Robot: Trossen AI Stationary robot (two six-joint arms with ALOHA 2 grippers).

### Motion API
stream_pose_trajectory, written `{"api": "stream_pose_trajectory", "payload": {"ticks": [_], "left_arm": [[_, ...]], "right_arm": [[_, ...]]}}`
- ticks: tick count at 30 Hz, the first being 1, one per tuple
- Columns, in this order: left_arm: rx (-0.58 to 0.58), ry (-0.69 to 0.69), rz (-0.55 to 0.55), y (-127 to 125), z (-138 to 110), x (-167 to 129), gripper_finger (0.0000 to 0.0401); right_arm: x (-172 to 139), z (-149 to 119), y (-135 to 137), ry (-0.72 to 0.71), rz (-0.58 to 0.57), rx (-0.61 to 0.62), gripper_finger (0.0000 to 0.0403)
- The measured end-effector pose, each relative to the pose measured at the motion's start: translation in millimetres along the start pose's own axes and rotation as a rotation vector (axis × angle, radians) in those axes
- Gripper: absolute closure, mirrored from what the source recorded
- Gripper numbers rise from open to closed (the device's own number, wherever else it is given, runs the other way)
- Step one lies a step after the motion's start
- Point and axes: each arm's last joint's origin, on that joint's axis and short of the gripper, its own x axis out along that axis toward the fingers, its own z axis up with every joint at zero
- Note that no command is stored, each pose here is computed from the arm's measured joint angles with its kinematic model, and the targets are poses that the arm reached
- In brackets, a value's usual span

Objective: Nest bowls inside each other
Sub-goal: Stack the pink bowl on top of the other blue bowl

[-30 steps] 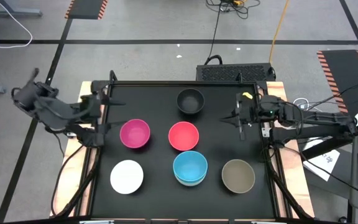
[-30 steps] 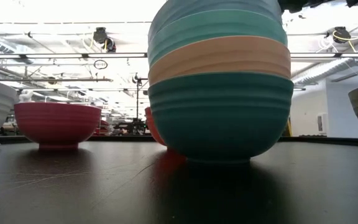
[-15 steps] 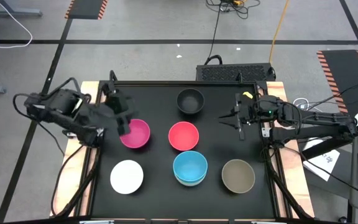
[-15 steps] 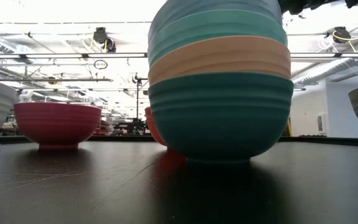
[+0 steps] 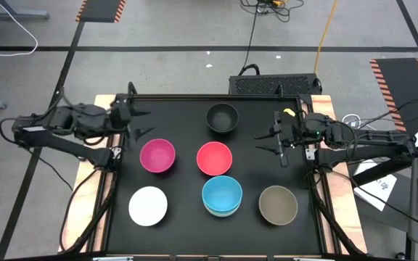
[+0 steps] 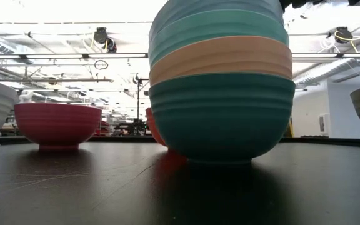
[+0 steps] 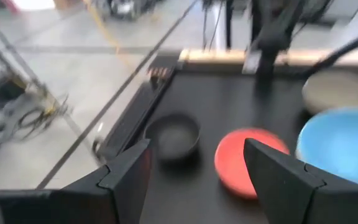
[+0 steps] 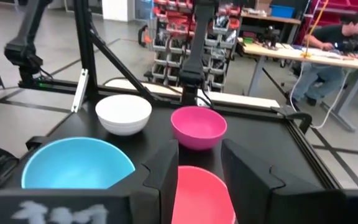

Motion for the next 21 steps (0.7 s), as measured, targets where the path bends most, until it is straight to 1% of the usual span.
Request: {"api": "stream_pose_trajectory", "payload": {"ticks": [3, 8, 13, 15, 17, 19, 21], "left_arm": [[0.001, 0.112, 0.027, -1, -16, 9, 0.0144], [-0.067, 0.218, 0.009, -1, -35, 20, 0.0144], [-0.137, 0.416, 0.041, 3, -60, 27, 0.0144], [-0.172, 0.466, 0.038, 3, -69, 31, 0.0144], [-0.181, 0.516, 0.009, 1, -79, 36, 0.0144], [-0.180, 0.557, 0.017, 0, -91, 43, 0.0144], [-0.197, 0.544, 0.026, 0, -99, 49, 0.0144]], "right_arm": [[0, 1, 0, -0.006, -0.005, -0.001, 0.0287], [0, 0, 0, 0.004, -0.004, 0.010, 0.0287], [0, 0, 0, 0.006, -0.005, 0.020, 0.0287], [0, 0, 0, 0.007, -0.007, 0.024, 0.0287], [0, -1, 0, 0.008, -0.013, 0.025, 0.0287], [0, -1, -1, 0.011, -0.034, 0.028, 0.0287], [0, -1, -1, 0.011, -0.036, 0.028, 0.0287]]}}
